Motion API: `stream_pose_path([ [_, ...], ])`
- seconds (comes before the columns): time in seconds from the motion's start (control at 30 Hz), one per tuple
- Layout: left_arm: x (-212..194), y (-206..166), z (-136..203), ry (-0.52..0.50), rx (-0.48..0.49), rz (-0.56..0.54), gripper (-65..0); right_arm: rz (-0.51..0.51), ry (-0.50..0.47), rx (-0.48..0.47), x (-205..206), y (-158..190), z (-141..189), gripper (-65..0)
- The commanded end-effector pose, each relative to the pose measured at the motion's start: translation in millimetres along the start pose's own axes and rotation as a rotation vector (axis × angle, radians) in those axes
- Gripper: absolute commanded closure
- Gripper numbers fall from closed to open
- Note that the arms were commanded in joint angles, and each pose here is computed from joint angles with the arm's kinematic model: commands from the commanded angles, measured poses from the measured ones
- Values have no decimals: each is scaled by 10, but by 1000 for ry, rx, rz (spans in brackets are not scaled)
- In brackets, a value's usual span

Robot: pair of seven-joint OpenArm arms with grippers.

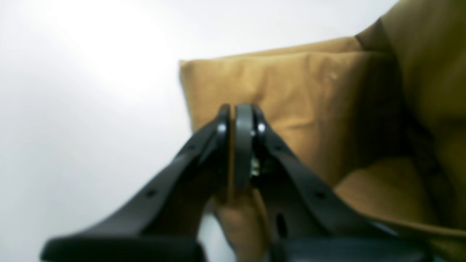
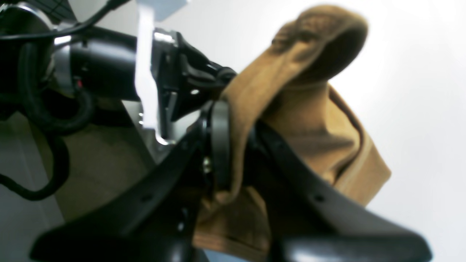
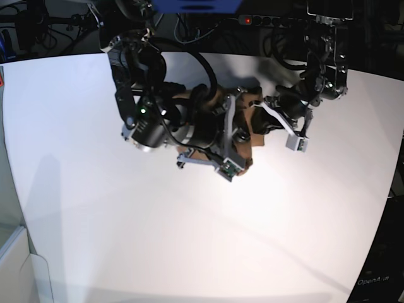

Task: Fold the T-shirt properly
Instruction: 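Press the folded bundle together with both grippers at its middle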

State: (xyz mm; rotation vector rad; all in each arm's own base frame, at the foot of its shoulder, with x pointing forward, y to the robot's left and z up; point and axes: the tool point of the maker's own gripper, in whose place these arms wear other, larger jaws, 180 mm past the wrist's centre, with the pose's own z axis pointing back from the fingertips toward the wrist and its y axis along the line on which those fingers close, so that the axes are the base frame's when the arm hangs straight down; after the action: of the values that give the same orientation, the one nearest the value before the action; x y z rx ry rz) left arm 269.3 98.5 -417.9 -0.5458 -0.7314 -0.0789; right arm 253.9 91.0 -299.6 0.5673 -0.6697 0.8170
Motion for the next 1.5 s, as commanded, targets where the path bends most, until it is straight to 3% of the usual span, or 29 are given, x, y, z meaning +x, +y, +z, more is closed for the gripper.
stream_pose_path([
  [0.0,204,-39,34,-50,-15,-27,-25,21,-61,10,178,26,36,-4],
  [0.27,448,271,378,-60,92,-32,-25,49,-82,35,227,131,-3,-4],
  [0.43,320,564,572,-6,183,4,-25,50,-55,85,155,217,-209,-4],
  [0.73,27,999,795,117,397,-46,-25,13,-24,131,7,243,-484,-4],
  [1.47,-83,828,639,117,364,7,-25,-12,-24,137,-45,219,-563,-9],
])
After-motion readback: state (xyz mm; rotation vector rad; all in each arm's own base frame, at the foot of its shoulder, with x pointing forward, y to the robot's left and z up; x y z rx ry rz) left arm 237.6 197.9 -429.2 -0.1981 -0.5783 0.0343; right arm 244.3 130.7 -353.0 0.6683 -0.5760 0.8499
